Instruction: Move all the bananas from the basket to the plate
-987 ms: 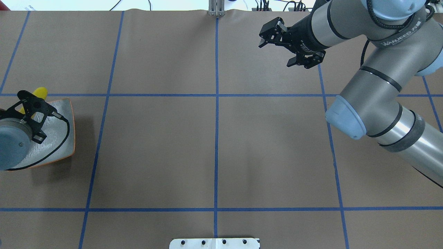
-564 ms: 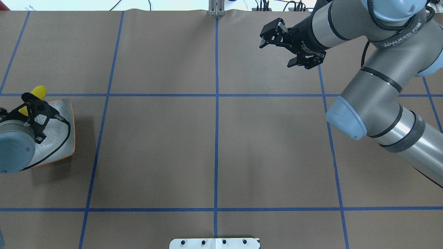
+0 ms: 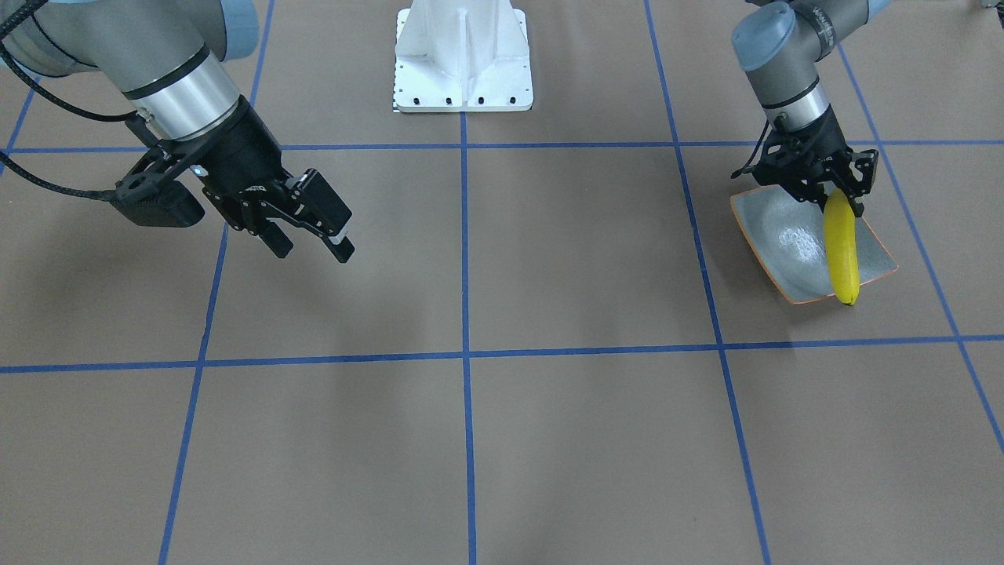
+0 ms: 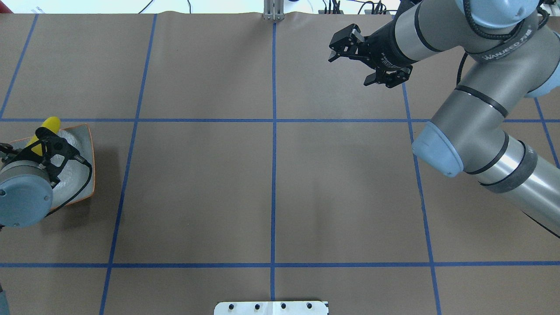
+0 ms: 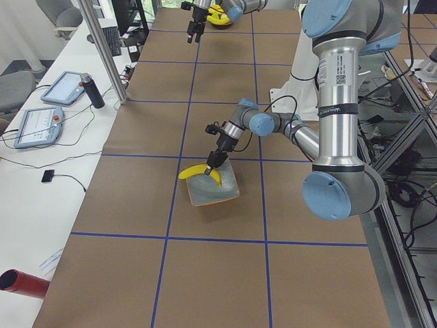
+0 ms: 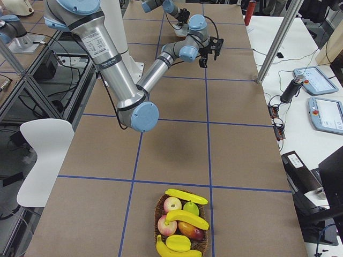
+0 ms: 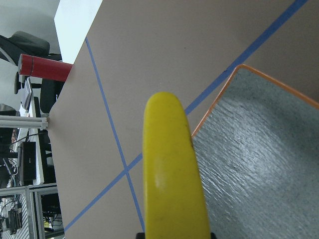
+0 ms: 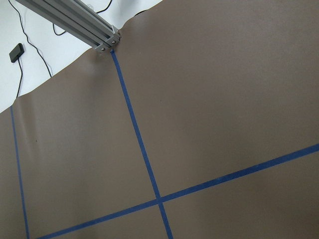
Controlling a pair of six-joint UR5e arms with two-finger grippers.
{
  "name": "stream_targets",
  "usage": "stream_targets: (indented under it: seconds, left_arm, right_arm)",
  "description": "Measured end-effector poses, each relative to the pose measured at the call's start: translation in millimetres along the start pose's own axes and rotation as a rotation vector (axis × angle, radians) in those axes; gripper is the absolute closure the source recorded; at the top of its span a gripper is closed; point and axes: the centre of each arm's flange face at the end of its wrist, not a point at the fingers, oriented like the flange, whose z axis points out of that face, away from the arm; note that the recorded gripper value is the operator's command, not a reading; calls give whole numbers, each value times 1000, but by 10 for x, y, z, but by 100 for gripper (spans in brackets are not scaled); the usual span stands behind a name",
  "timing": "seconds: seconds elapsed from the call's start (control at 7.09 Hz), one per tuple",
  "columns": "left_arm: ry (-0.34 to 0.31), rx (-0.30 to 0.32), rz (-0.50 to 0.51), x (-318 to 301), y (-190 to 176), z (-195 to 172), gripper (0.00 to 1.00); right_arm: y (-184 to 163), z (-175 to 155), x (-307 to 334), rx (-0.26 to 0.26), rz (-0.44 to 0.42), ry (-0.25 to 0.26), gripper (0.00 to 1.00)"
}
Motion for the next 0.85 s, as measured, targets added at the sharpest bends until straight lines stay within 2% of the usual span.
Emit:
stream_targets:
  seconds: [0.56, 0.7, 0.85]
  left_arm:
    - [14, 12, 8, 50, -14, -90, 0]
    - [40, 19, 1, 32, -39, -189, 0]
    - [99, 20, -5, -12, -72, -350, 0]
  right_arm:
    - [-3, -24, 8, 1, 1, -3, 0]
    - [-7, -24, 20, 1, 2, -1, 0]
    - [-23, -32, 39, -1, -4, 1, 0]
